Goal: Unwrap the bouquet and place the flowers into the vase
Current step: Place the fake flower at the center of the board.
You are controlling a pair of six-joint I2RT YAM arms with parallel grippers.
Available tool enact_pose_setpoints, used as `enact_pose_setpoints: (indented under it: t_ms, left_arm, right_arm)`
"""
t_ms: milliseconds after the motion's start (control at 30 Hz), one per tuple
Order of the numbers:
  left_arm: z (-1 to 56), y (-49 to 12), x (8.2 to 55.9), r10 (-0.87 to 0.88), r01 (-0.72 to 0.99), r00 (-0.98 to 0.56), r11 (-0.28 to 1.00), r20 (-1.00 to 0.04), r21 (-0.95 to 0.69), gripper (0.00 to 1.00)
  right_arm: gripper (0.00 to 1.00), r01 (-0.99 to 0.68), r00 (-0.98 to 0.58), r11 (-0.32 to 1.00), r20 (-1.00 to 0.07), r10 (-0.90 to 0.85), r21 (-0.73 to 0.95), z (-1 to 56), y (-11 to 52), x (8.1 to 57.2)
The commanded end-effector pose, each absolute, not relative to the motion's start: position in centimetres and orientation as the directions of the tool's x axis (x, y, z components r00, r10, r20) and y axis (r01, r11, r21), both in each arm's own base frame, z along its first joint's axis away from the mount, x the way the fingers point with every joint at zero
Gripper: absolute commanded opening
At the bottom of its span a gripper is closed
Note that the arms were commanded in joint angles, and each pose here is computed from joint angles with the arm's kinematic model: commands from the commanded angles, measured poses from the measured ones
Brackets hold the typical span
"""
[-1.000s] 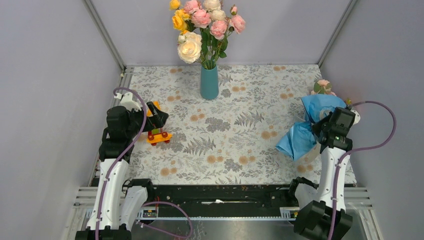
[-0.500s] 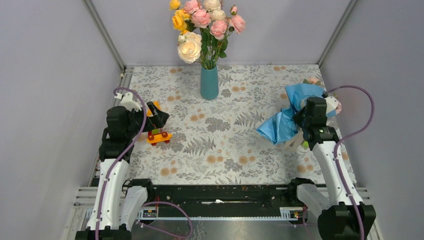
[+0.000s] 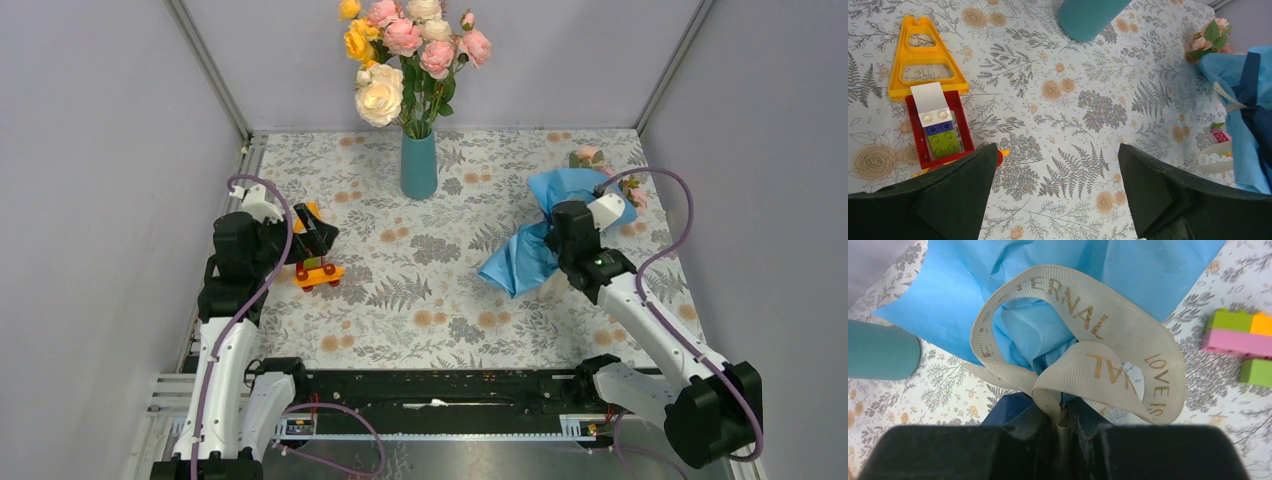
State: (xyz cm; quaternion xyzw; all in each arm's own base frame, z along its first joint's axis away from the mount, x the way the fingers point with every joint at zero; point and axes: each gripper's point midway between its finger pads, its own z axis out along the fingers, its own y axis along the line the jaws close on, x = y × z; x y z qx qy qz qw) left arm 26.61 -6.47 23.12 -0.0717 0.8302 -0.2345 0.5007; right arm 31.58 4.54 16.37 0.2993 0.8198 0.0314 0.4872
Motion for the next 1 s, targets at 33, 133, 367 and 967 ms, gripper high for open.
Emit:
enact_pose_setpoints:
  t_ms: [33,133,367,967]
  left_arm:
    - [24.8,-6.9,27.5,-0.353,0.165,-0.444,0.871,-0.823,-0.462,0.99]
    - [24.7,-6.9,27.5,-0.354,0.165,-0.449,0.87,-0.821,-0.465,0.99]
    - [24.6,-6.9,27.5,-0.354,0.163,-0.452,0.87,-0.819,-0.466,0.99]
    - [23.8,-7.0,27.9,-0.355,0.153,-0.478,0.867,-0.803,-0.474,0.99]
  right_arm:
    - [0.0,0.523,-0.204,0.751,-0.796,0.569,0.403,16.4,5.8,32.8]
    - [0.0,0.53,-0.217,0.745,-0.785,0.58,0.404,15.3,7.7,32.9]
    - [0.0,0.51,-0.287,0.762,-0.757,0.587,0.398,12.9,13.3,33.0]
    - [0.59,0.424,-0.418,0.844,-0.756,0.504,0.328,9.5,19.2,32.2]
